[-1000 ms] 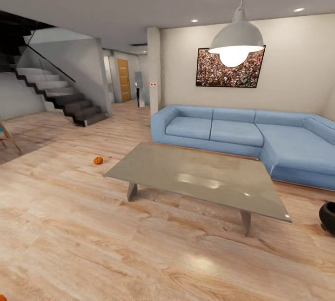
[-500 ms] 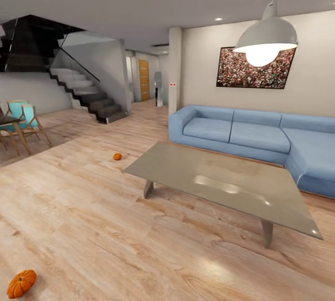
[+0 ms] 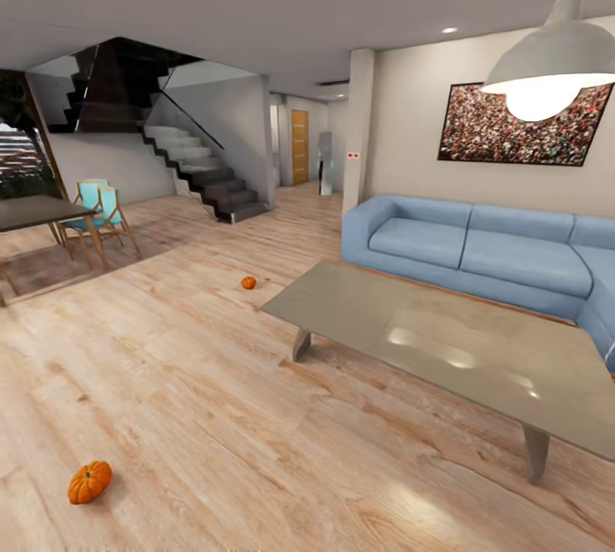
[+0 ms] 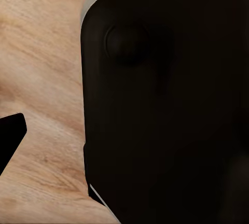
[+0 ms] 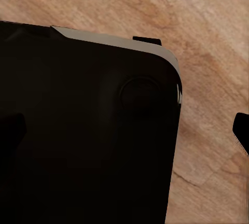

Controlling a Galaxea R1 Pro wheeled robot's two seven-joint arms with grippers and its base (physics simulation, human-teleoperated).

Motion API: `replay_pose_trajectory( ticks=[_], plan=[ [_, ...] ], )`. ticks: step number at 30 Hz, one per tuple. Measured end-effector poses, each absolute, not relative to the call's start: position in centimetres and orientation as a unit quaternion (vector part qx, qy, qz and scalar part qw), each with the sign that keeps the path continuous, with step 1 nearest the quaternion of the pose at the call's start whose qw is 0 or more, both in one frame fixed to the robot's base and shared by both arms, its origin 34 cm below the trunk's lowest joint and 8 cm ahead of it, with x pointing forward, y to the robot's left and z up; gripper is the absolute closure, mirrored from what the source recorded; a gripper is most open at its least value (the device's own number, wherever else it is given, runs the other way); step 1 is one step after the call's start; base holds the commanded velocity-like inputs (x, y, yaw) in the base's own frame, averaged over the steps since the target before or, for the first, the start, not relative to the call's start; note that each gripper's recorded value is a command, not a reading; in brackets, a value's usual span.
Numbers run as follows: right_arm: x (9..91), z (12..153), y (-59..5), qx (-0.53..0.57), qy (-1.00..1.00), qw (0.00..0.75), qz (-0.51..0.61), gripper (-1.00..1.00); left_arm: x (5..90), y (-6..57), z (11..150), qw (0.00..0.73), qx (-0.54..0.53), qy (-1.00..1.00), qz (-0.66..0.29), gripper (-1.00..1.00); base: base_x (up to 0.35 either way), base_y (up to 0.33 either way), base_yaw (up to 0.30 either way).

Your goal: Place each of the two pumpkins and all three candles from the living room inside a cabinet in the living room (use any cabinet), then make sure every cabinet is closed, and position the cauldron so it is next to a table in the living room.

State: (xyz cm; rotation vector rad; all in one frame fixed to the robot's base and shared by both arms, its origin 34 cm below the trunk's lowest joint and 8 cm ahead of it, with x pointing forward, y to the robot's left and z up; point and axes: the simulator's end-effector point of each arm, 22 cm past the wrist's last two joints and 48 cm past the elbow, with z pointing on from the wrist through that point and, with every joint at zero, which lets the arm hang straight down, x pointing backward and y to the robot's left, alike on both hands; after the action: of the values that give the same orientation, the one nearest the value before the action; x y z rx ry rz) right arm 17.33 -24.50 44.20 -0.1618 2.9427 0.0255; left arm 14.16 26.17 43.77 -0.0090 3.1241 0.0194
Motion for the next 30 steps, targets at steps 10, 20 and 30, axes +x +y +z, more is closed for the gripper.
replay_pose_trajectory(
  ticks=[10, 20, 30],
  plan=[
    [17.33, 44.20, -24.50, -0.055, 0.994, 0.097, 0.009, -1.00, 14.16, 26.18, 43.77, 0.009, -0.003, 1.000, 0.006, -1.00, 0.000, 0.000, 0.270],
    [17.33, 44.20, -24.50, -0.055, 0.994, 0.097, 0.009, -1.00, 14.16, 26.20, 43.77, 0.009, -0.003, 1.000, 0.006, -1.00, 0.000, 0.000, 0.270],
    [17.33, 44.20, -24.50, -0.055, 0.994, 0.097, 0.009, -1.00, 14.16, 26.18, 43.77, 0.009, -0.003, 1.000, 0.006, -1.00, 0.000, 0.000, 0.270]
  ],
)
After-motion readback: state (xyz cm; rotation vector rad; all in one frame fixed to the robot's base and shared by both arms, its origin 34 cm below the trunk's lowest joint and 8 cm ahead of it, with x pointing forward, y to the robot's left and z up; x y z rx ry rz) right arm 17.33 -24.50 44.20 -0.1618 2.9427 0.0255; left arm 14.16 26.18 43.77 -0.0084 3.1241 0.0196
